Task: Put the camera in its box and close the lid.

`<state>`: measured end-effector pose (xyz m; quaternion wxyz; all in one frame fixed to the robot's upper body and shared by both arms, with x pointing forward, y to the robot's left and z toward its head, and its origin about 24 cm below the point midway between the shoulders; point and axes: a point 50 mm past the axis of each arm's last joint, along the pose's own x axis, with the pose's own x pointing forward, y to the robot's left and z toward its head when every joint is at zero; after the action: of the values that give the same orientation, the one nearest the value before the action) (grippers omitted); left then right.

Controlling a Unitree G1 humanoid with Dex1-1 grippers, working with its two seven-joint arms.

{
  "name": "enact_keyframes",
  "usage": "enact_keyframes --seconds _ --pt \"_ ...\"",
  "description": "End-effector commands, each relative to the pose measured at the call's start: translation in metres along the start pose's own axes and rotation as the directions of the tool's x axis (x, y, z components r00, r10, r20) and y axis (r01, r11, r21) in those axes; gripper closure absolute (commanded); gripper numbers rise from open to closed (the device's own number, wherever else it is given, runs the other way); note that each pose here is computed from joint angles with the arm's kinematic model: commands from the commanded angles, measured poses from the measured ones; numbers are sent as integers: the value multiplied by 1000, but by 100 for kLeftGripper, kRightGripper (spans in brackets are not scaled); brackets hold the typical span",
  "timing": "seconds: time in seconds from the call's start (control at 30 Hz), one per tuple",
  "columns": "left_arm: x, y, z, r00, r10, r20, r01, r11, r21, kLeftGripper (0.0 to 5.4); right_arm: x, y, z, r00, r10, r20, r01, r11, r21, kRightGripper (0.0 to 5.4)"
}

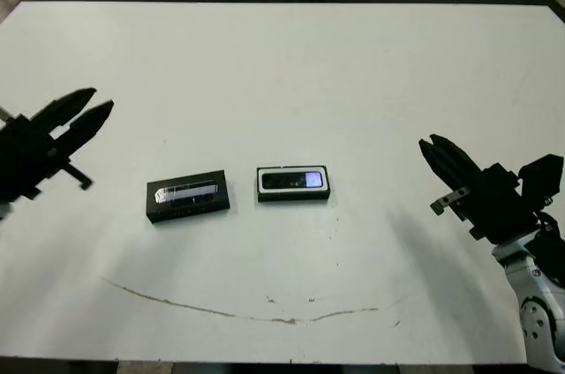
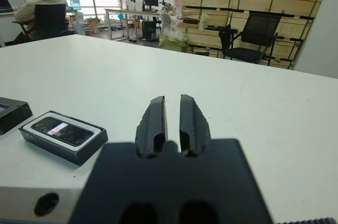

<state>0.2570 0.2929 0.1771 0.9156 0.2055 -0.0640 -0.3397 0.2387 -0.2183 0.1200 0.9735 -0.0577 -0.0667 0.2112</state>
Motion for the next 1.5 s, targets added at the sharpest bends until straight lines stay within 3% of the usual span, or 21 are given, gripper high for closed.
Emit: enact_keyframes --seconds 0.03,0.23,0.47,0.7,0.83,1.5 --pt "3 4 -5 984 -152 -94 155 988 24 315 -3 0 -3 999 -9 -30 9 1000 6 540" --pt "15 0 0 926 -298 -230 331 936 118 171 -3 -1 -5 999 -22 -45 22 1000 -4 540" --pt "29 -1 0 855 -457 -247 485 872 68 4 -3 1 -7 998 -34 -60 34 999 2 540" --pt "40 -3 -4 758 -575 -308 591 805 -50 1 -4 4 -13 998 -16 -61 17 1000 22 540" --pt "44 -5 -14 738 -615 -278 614 782 -101 1 -4 3 -14 999 -17 -49 18 1000 14 540" --pt "53 -24 -37 670 -698 -252 698 708 -106 1 -5 5 -17 999 -6 -43 7 999 34 540"
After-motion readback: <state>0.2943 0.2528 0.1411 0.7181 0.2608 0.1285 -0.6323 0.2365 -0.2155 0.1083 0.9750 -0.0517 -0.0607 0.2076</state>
